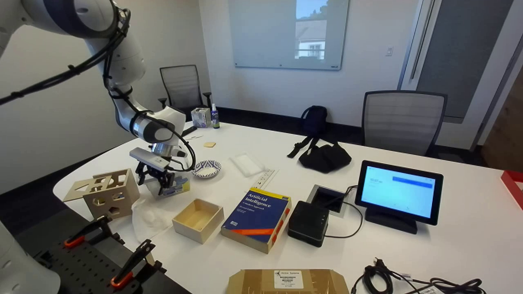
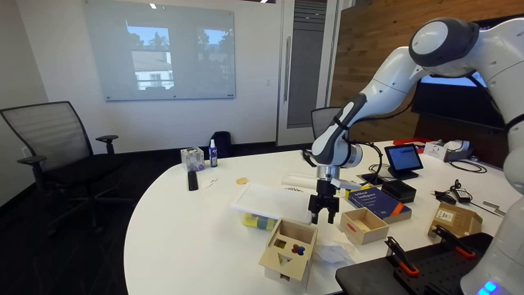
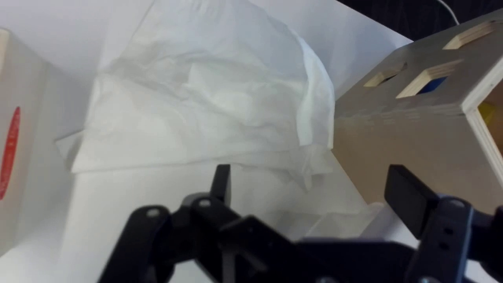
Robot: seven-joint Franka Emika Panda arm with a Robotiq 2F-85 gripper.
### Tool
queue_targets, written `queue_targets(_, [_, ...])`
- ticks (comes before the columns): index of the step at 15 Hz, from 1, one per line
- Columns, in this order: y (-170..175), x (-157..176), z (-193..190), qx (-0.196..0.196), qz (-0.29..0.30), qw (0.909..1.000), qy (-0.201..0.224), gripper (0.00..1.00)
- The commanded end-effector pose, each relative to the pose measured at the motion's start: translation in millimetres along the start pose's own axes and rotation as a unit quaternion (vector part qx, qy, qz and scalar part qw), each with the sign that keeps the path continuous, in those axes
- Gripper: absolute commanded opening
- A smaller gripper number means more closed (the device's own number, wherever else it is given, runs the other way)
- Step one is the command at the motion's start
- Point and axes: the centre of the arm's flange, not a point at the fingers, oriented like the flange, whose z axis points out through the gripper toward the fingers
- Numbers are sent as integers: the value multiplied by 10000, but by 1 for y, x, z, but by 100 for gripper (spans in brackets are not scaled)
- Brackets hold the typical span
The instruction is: Use the paper towel to clean the book
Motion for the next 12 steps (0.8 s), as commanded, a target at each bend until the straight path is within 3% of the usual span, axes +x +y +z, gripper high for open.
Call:
queue_targets(1, [-7,-33,-47,-247,711,9964,397,100])
queue_targets(6, [-20,-70,-111,-509,1241,9846,1119,100])
queue_targets(12, [-29,-92,-164,-774,1489,9747,1479,100])
